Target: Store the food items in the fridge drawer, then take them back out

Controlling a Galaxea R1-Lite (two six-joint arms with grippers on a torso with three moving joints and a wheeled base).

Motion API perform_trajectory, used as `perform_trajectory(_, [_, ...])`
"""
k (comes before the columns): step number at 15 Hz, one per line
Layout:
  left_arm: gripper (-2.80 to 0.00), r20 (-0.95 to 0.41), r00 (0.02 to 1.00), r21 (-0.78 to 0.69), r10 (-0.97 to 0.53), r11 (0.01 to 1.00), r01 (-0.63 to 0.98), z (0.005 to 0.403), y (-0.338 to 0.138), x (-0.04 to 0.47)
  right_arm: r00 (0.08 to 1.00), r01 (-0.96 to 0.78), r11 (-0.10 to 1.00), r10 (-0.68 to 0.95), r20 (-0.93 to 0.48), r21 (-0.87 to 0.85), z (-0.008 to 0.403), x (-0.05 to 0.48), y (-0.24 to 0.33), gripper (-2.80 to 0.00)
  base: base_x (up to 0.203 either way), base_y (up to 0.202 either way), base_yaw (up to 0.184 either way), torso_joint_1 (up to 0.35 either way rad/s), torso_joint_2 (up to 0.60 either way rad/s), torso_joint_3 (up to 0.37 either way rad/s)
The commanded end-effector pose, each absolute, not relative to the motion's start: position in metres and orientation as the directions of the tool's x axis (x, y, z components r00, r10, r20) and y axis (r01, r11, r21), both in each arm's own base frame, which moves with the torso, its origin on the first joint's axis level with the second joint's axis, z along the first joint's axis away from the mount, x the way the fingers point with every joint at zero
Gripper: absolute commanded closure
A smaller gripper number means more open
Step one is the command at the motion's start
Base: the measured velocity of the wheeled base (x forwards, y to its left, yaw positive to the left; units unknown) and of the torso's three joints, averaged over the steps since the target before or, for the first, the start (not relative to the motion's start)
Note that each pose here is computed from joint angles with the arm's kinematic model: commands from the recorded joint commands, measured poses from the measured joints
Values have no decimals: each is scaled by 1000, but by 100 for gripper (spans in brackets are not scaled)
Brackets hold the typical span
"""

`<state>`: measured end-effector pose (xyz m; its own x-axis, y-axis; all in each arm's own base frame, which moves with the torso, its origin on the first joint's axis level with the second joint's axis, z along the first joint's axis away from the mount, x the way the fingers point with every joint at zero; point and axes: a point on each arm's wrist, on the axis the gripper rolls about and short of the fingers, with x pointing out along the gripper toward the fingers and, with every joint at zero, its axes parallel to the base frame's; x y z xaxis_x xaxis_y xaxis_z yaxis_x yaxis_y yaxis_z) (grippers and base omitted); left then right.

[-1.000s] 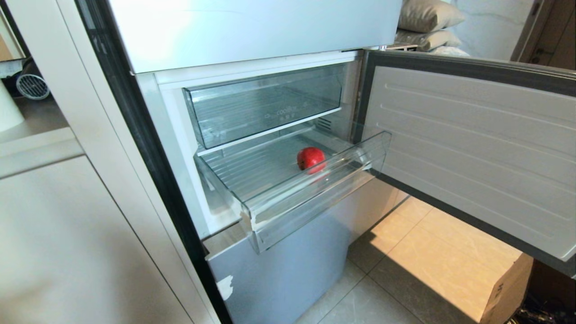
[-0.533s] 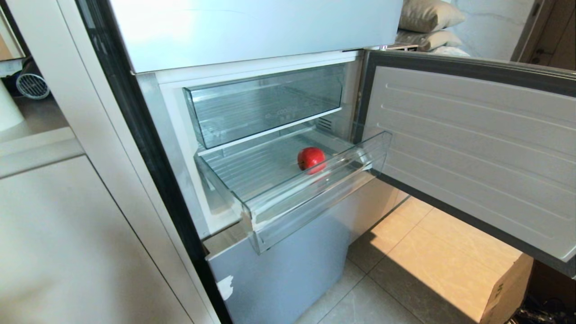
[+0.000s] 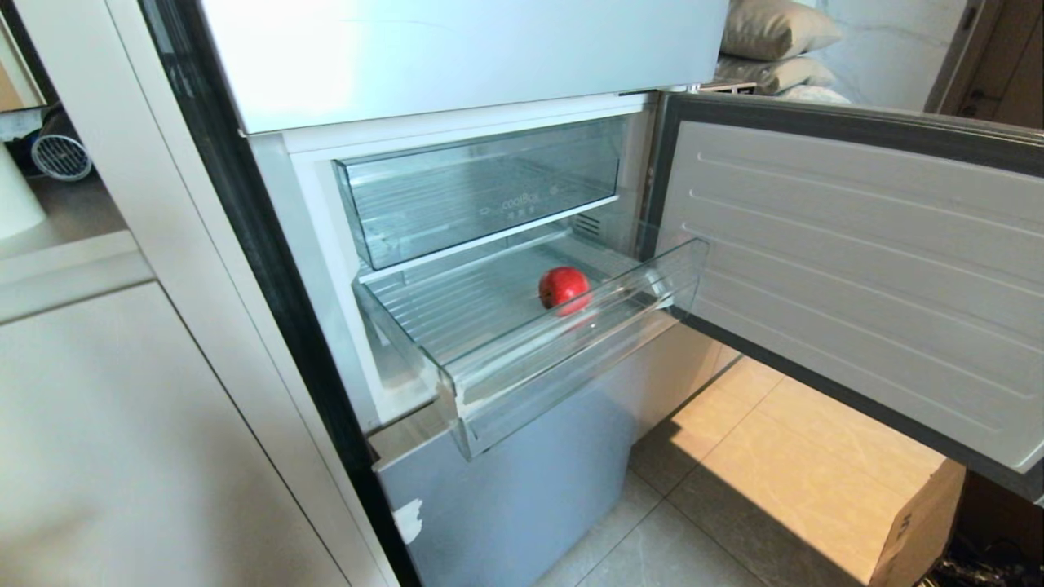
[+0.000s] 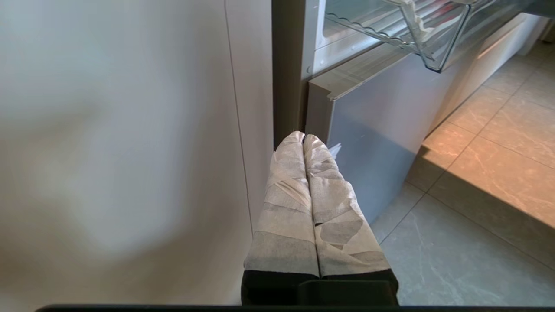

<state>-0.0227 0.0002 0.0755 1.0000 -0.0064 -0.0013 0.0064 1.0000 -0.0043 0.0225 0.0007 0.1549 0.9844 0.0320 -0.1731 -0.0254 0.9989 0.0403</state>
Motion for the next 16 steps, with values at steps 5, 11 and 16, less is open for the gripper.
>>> perform_trajectory(5, [0, -2, 1000, -5, -5, 1000, 5, 76, 0, -23, 910, -101, 990, 133, -393, 102, 148, 87, 15, 0, 0, 0, 0, 0, 0, 0])
perform_trajectory(11, [0, -2, 1000, -5, -6, 1000, 6, 76, 0, -23, 913, -102, 985, 150, -379, 142, 226, 164, 32, 0, 0, 0, 0, 0, 0, 0])
perform_trajectory(16, [0, -2, 1000, -4, -6, 1000, 6, 76, 0, -23, 817, -126, 981, 187, -546, 147, 252, 199, 48, 0, 0, 0, 0, 0, 0, 0])
